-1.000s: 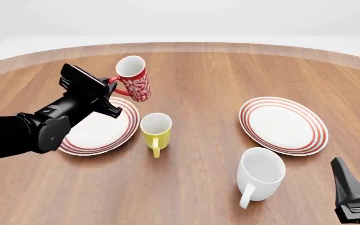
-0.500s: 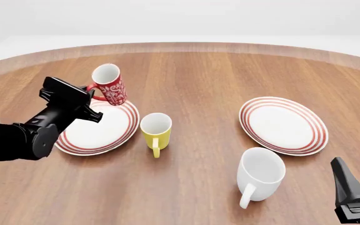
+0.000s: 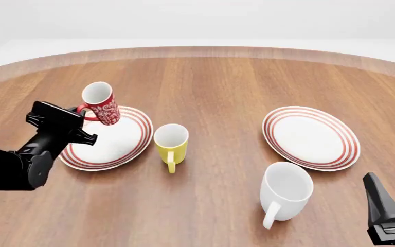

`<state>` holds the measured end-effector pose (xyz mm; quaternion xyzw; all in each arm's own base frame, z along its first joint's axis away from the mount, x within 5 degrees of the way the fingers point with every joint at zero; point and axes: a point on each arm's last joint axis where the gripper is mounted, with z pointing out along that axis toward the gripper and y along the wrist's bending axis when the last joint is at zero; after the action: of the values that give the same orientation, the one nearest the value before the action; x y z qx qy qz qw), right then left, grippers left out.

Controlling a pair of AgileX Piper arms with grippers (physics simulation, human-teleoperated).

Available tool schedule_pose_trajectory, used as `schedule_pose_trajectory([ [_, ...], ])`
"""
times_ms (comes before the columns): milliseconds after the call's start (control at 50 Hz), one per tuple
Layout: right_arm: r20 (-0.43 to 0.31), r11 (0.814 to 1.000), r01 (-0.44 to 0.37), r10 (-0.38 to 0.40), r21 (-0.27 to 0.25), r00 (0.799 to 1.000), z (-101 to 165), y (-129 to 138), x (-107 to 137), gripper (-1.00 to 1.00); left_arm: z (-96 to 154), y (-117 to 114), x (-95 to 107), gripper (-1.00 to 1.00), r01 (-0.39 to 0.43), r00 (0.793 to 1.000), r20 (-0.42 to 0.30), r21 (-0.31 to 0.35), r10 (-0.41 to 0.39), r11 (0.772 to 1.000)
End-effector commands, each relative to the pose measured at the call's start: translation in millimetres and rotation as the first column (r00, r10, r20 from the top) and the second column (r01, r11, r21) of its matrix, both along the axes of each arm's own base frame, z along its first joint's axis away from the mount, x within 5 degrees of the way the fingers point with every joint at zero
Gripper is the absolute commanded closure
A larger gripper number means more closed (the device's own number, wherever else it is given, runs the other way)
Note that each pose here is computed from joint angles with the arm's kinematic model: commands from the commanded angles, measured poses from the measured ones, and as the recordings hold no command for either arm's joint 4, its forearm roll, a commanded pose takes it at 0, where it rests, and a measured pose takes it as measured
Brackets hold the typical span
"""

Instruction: Put the red mug on the left plate.

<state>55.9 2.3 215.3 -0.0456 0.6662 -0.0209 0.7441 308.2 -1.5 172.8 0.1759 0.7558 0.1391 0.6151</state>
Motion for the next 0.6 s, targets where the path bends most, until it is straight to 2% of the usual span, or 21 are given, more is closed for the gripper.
schedule_pose_trajectory([
  [20,0.001,1.000,0.000,0.000,-0.001,1.000,0.1,0.0,0.0,-1.00,-11.8,7.4,-2.0,1.00,-0.023,1.000,-0.003,0.012,0.023,1.000],
  [240,0.000,1.000,0.001,-0.001,0.001,1.000,0.0,-0.1,0.0,-1.00,-25.6,5.6,-0.9,1.00,-0.018,0.999,-0.026,0.005,0.019,1.000],
  [600,0.001,1.000,0.001,-0.001,0.000,1.000,0.1,-0.1,0.0,-1.00,-32.9,8.6,-0.9,1.00,-0.030,0.999,-0.040,-0.002,0.030,1.000],
])
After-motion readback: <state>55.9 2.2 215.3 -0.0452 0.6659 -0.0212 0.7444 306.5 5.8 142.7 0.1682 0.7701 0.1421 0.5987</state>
